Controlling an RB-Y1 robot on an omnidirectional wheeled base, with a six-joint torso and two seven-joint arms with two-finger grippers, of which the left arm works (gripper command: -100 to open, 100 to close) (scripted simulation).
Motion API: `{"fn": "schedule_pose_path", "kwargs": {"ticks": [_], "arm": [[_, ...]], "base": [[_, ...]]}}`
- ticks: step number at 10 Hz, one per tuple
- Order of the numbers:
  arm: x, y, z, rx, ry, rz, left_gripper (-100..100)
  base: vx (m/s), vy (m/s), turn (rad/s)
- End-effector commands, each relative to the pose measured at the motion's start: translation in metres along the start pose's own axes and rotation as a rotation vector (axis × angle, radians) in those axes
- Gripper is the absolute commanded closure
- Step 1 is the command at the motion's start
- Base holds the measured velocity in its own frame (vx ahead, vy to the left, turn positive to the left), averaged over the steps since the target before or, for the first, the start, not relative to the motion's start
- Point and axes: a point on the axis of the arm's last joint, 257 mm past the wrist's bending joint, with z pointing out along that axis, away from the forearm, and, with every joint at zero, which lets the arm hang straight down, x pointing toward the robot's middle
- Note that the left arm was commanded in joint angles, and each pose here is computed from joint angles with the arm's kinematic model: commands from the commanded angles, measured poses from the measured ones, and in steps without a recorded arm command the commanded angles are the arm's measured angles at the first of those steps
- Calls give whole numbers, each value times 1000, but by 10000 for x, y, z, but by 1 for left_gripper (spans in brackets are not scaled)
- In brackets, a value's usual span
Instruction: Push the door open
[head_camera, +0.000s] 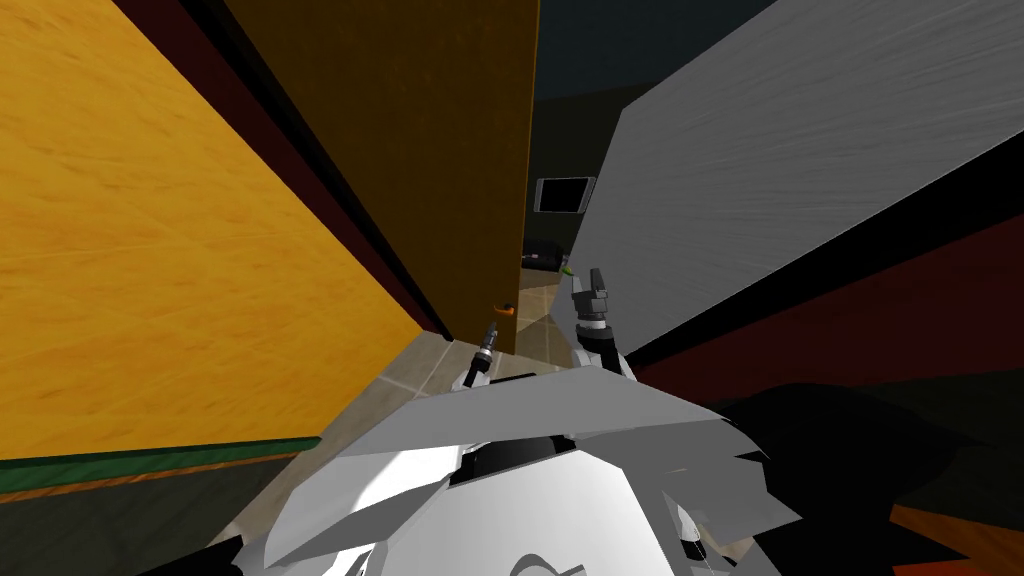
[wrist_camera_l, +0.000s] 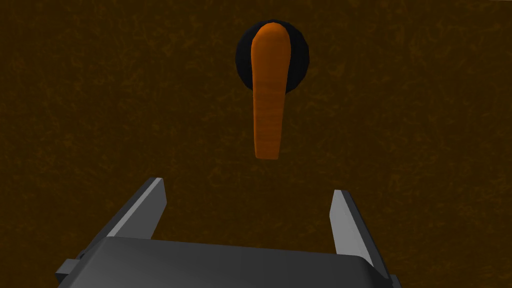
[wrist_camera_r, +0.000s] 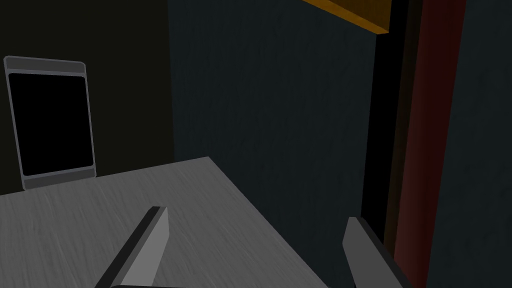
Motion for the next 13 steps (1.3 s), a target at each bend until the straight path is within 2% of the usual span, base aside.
{"fn": "schedule_pose_path", "kwargs": {"ticks": [1,3,7,8,13], "arm": [[-49,10,2,-2,-5,7,-100],[-82,18,-3,-3,-11,8,-100],[-33,6,14,1,-16,-7,-100],[-33,6,14,1,-16,-7,100],[-33,6,14,1,-16,-7,100]], "base": [[186,-88,-20],[195,-89,-30],[166,-53,-22],[-9,4,3],[-7,4,-5]]}}
